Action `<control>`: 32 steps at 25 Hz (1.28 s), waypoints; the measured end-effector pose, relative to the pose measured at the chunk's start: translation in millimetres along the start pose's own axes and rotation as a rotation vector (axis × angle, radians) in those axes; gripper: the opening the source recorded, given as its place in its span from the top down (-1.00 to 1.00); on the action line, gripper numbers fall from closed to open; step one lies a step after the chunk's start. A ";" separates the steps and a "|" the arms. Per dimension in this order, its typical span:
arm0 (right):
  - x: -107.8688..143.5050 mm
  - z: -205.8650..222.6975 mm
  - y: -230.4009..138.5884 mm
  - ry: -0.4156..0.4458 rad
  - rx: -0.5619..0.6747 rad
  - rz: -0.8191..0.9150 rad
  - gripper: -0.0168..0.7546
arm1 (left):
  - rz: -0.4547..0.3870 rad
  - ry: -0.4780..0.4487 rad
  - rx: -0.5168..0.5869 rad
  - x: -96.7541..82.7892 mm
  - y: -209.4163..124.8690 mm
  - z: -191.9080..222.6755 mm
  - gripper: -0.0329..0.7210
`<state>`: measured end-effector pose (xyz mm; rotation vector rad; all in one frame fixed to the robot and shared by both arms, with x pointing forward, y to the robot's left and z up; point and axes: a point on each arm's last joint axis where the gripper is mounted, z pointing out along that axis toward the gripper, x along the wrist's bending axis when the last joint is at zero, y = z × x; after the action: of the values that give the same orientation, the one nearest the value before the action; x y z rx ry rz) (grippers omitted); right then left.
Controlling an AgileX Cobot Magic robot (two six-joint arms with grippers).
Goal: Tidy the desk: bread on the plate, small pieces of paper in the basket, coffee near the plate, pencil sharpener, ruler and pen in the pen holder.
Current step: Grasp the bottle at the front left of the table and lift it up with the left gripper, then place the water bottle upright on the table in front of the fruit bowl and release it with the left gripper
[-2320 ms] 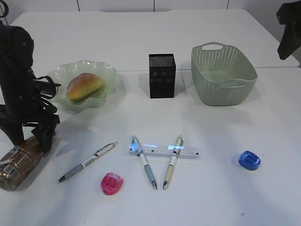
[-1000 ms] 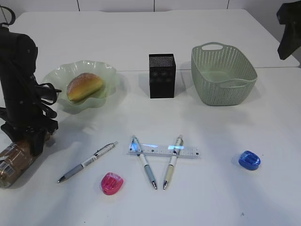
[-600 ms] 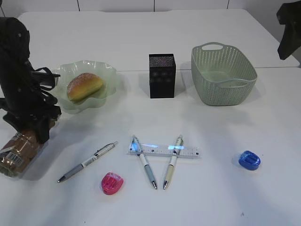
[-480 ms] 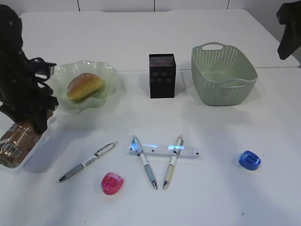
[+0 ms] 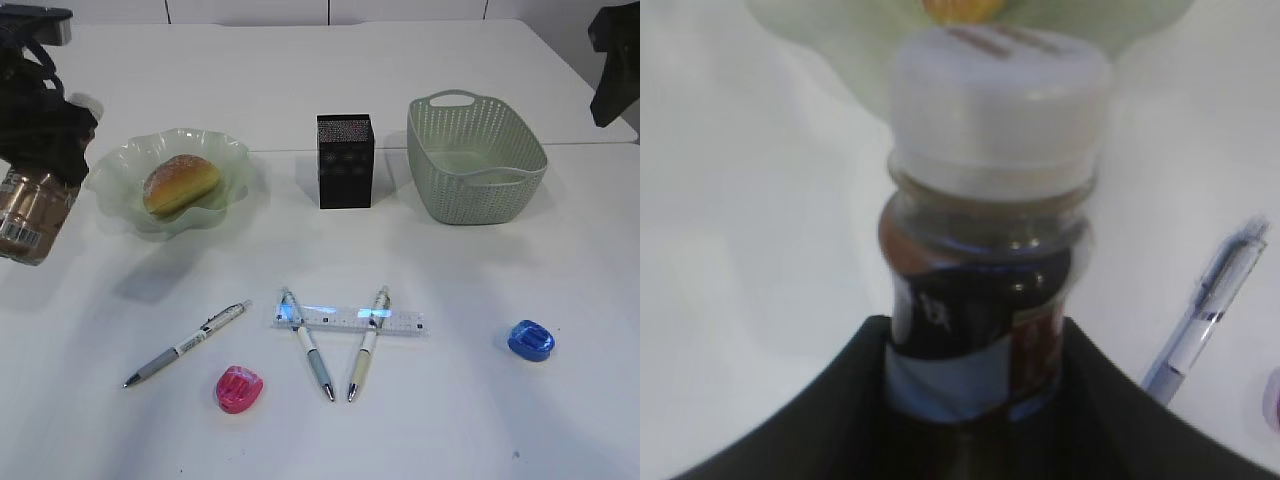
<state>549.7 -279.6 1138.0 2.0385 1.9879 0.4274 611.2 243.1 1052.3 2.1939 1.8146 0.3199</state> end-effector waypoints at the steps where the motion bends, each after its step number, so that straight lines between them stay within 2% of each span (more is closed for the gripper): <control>1: 0.0 0.0 0.0 0.000 0.000 0.000 -0.34 | 0.000 0.002 -0.040 -0.1 -1.0 -6.9 0.10; 5: 0.0 0.0 0.0 0.000 0.000 0.000 -0.34 | -0.001 0.008 -0.174 -0.5 -14.8 -14.9 0.10; 9: 0.0 0.0 0.0 0.000 0.000 0.000 -0.34 | -0.002 0.017 -0.330 -1.0 -43.9 -10.4 0.10; 11: 0.0 0.0 0.0 0.000 0.000 0.000 -0.34 | -0.003 0.023 -0.431 -1.2 -60.0 -7.1 0.10; 16: -0.9 0.0 0.1 -0.010 -0.001 -0.003 -0.34 | -0.030 0.037 -0.769 -0.6 -85.6 1.3 0.10; 19: -1.3 0.0 0.1 -0.014 -0.001 -0.005 -0.34 | -0.087 0.041 -0.881 1.6 -96.2 7.4 0.10; 27: -1.8 0.0 0.2 -0.020 -0.002 -0.007 -0.34 | -0.189 0.039 -1.060 6.5 -93.2 26.3 0.10; 32: -4.1 0.0 0.4 -0.045 -0.004 -0.015 -0.34 | -0.209 0.029 -1.098 7.3 -89.7 43.6 0.10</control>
<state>549.9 -283.7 1138.0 2.0112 1.9733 0.3785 544.8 262.9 980.2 1.2199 1.3246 1.0028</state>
